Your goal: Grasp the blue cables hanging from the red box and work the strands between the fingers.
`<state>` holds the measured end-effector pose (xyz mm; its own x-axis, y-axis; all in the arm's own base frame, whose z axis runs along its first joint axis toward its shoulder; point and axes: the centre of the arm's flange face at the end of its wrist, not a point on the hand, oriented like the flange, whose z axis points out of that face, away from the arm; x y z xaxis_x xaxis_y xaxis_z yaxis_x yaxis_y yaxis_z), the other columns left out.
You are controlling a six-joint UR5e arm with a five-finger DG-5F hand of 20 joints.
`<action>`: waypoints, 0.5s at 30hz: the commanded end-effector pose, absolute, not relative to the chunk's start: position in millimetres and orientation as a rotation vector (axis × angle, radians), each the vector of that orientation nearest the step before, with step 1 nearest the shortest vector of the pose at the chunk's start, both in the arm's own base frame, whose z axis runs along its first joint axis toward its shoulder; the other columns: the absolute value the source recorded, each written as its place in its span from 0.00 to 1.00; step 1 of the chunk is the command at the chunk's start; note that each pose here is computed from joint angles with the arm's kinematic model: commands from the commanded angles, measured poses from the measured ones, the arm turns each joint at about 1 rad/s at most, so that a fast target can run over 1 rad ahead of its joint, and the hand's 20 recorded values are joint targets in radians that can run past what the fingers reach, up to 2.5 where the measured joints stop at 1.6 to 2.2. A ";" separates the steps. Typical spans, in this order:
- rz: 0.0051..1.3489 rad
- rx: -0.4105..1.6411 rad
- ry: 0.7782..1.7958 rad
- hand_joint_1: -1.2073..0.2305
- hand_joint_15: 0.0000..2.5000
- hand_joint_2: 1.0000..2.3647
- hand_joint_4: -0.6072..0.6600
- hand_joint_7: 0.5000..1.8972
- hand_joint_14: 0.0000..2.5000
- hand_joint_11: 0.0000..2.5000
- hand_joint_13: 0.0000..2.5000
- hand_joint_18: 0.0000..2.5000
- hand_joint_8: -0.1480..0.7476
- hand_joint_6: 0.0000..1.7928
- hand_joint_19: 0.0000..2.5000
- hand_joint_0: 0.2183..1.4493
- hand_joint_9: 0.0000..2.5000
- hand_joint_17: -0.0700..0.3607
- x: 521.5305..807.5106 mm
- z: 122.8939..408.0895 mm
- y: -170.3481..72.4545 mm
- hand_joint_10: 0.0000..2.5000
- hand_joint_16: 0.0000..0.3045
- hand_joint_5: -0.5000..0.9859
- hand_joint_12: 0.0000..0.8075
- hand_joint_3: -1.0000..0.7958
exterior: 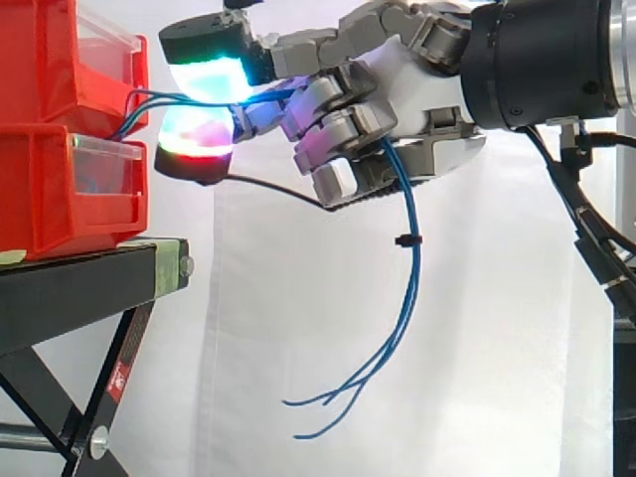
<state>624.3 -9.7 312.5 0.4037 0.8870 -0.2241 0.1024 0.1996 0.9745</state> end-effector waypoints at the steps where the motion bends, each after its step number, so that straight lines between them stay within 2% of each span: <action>1: 0.712 1.260 1.027 0.44 0.73 0.16 0.76 0.54 1.00 1.00 0.84 1.00 0.79 0.01 0.31 0.60 0.75 0.61 624.4 312.6 -9.7 1.00 0.84 0.69 0.86 0.42; 2: 0.712 1.260 1.027 0.41 0.73 0.00 0.73 0.55 1.00 1.00 0.84 1.00 0.79 0.01 0.31 0.72 0.75 0.61 624.4 312.6 -9.7 1.00 0.84 0.69 0.86 0.51; 3: 0.712 1.260 1.027 0.40 0.73 0.01 0.67 0.66 1.00 1.00 0.84 1.00 0.79 0.01 0.31 0.80 0.75 0.61 624.4 312.6 -9.7 1.00 0.84 0.75 0.86 0.54; 4: 0.712 1.260 1.027 0.40 0.73 0.01 0.64 0.73 1.00 1.00 0.84 1.00 0.79 0.00 0.31 0.82 0.75 0.61 624.4 312.6 -9.7 1.00 0.84 0.77 0.86 0.54; 5: 0.711 1.261 1.028 0.39 0.73 0.01 0.57 0.72 1.00 1.00 0.84 1.00 0.79 0.16 0.31 0.85 0.75 0.61 624.3 312.5 -9.7 1.00 0.84 0.74 0.86 0.52; 6: 0.711 1.261 1.028 0.39 0.73 0.01 0.55 0.56 1.00 1.00 0.84 1.00 0.79 0.42 0.31 0.86 0.75 0.61 624.3 312.5 -9.7 1.00 0.84 0.64 0.86 0.52; 7: 0.711 1.261 1.028 0.37 0.73 0.01 0.54 0.47 1.00 1.00 0.84 1.00 0.79 0.63 0.31 0.85 0.75 0.61 624.3 312.5 -9.7 1.00 0.84 0.52 0.86 0.51; 8: 0.711 1.261 1.028 0.32 0.73 0.01 0.56 0.43 1.00 1.00 0.84 1.00 0.79 0.74 0.31 0.83 0.75 0.61 624.3 312.5 -9.7 1.00 0.84 0.42 0.86 0.51; 10: 0.713 1.261 1.026 0.26 0.73 0.01 0.63 0.41 1.00 1.00 0.84 1.00 0.79 0.79 0.31 0.75 0.75 0.61 624.4 312.6 -9.7 1.00 0.84 0.33 0.86 0.50; 11: 0.713 1.260 1.028 0.25 0.73 0.01 0.62 0.42 1.00 1.00 0.84 1.00 0.79 0.82 0.31 0.63 0.75 0.61 624.5 312.6 -9.5 1.00 0.84 0.29 0.86 0.39; 12: 0.713 1.260 1.028 0.25 0.73 0.01 0.61 0.42 1.00 1.00 0.84 1.00 0.79 0.83 0.31 0.60 0.75 0.61 624.5 312.6 -9.5 1.00 0.84 0.28 0.86 0.29; 13: 0.713 1.260 1.028 0.25 0.73 0.01 0.60 0.41 1.00 1.00 0.84 1.00 0.79 0.83 0.31 0.60 0.75 0.61 624.5 312.6 -9.5 1.00 0.84 0.28 0.86 0.29; 14: 0.713 1.260 1.028 0.27 0.73 0.01 0.53 0.47 1.00 1.00 0.84 1.00 0.79 0.84 0.31 0.65 0.75 0.61 624.5 312.6 -9.5 1.00 0.84 0.27 0.86 0.34; 15: 0.713 1.260 1.028 0.28 0.73 0.01 0.50 0.52 1.00 1.00 0.84 1.00 0.79 0.86 0.31 0.75 0.75 0.61 624.5 312.6 -9.5 1.00 0.84 0.26 0.86 0.43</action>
